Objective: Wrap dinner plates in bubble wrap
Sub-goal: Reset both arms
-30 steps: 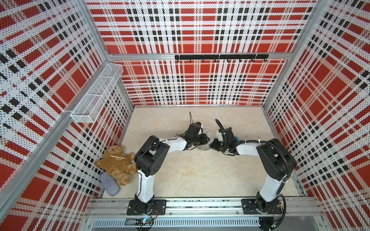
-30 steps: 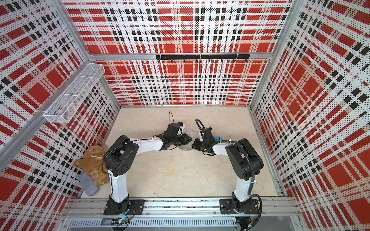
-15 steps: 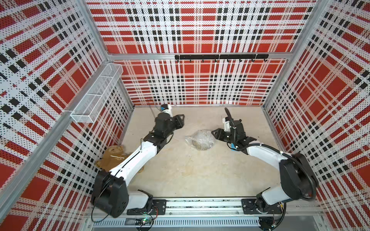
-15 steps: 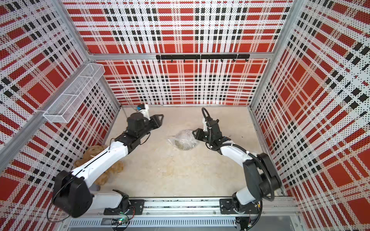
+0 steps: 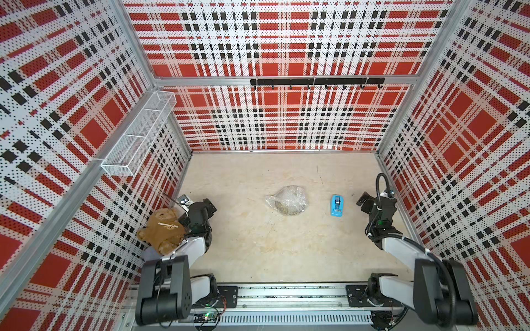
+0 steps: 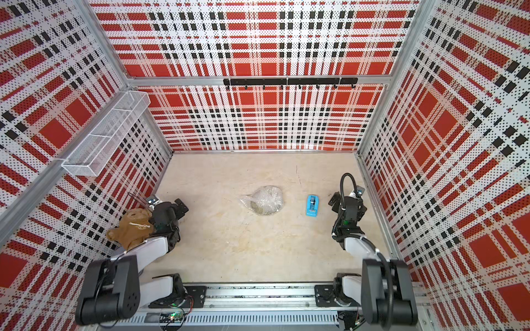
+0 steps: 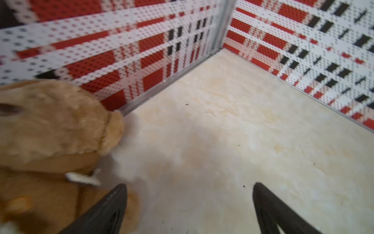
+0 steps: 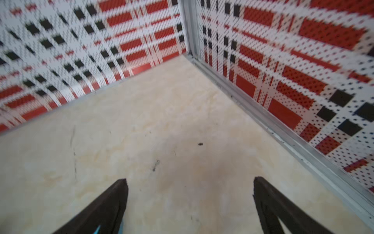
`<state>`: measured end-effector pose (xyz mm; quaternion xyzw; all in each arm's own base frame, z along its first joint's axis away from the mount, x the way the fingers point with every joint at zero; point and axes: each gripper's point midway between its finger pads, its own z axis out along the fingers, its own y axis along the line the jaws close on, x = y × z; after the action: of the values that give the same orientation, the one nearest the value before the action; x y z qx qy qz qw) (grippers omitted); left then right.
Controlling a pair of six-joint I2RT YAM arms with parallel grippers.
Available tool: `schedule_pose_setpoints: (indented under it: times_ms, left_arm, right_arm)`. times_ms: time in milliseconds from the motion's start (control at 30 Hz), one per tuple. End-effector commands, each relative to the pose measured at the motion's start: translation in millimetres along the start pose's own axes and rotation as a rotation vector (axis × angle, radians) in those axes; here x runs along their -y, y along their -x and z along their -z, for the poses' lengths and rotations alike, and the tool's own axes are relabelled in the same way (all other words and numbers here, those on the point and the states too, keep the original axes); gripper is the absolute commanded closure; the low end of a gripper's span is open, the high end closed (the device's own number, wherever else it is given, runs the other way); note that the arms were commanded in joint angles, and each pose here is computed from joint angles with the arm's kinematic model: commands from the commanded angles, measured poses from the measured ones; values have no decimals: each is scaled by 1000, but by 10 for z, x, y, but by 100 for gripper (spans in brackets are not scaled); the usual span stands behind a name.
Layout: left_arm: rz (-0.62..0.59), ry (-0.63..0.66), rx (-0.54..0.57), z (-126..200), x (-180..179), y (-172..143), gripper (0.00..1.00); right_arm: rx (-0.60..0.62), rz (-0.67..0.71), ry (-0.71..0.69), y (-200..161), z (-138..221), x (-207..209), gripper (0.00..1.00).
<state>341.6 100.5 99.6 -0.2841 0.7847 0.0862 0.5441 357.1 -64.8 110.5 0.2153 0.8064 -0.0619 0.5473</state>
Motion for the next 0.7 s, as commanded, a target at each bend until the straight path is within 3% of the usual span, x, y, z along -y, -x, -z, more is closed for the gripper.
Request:
schedule_pose_setpoints:
  times_ms: [0,133,200,267,333,400,667]
  left_arm:
    - [-101,-205,186,-58,573,408,2]
    - [-234,-329,238,-69,1048,344,2]
    - [-247,-324,262,37,1023,334,2]
    - [-207,-337,329,227,848,270,2]
    - [-125,-318,452,372,724,447,2]
    - [-140,-247,362,218,690,350,2]
    - [-129,-249,408,277,700,399,2]
  right_arm:
    - [145,72,134,238,-68,-270,0]
    - [250,170,290,263,-6,-565,0]
    - [317,218,386,155,99,-699,0]
    - [294,226,337,96,119,-645,0]
    - [302,157,182,183,12,-436,0]
    - [286,197,212,148,16,-527,0]
    - [243,237,284,104,-56,-674,0]
